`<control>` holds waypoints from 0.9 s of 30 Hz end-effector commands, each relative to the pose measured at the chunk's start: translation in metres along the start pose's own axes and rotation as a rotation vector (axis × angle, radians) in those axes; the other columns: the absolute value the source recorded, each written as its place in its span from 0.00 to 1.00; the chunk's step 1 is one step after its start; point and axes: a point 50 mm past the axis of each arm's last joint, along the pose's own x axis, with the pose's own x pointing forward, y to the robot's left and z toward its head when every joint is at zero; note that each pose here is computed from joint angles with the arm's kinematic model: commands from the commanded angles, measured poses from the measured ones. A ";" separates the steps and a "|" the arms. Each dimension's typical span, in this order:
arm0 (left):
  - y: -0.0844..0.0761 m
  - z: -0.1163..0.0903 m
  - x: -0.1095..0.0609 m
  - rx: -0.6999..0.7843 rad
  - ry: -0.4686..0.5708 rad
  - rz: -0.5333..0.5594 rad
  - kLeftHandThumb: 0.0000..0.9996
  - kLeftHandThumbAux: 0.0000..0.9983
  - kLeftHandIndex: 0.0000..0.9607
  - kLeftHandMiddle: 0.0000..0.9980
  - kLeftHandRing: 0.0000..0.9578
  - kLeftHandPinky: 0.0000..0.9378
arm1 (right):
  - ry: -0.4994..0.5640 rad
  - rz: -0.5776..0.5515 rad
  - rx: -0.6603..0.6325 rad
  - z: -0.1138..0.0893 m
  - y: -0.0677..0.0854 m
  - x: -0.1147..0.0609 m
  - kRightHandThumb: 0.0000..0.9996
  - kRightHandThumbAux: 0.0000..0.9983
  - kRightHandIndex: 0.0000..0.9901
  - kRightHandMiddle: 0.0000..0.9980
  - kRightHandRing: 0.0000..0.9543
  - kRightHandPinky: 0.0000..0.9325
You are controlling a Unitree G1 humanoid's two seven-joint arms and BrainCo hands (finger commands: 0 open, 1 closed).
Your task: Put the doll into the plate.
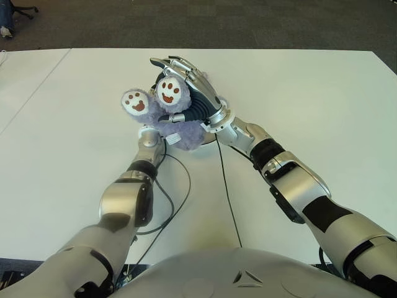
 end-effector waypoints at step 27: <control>0.007 -0.077 -0.043 -0.307 0.359 -0.015 0.01 0.60 0.10 0.20 0.20 0.17 | -0.031 -0.069 0.049 -0.005 -0.048 0.037 0.09 0.38 0.00 0.00 0.00 0.00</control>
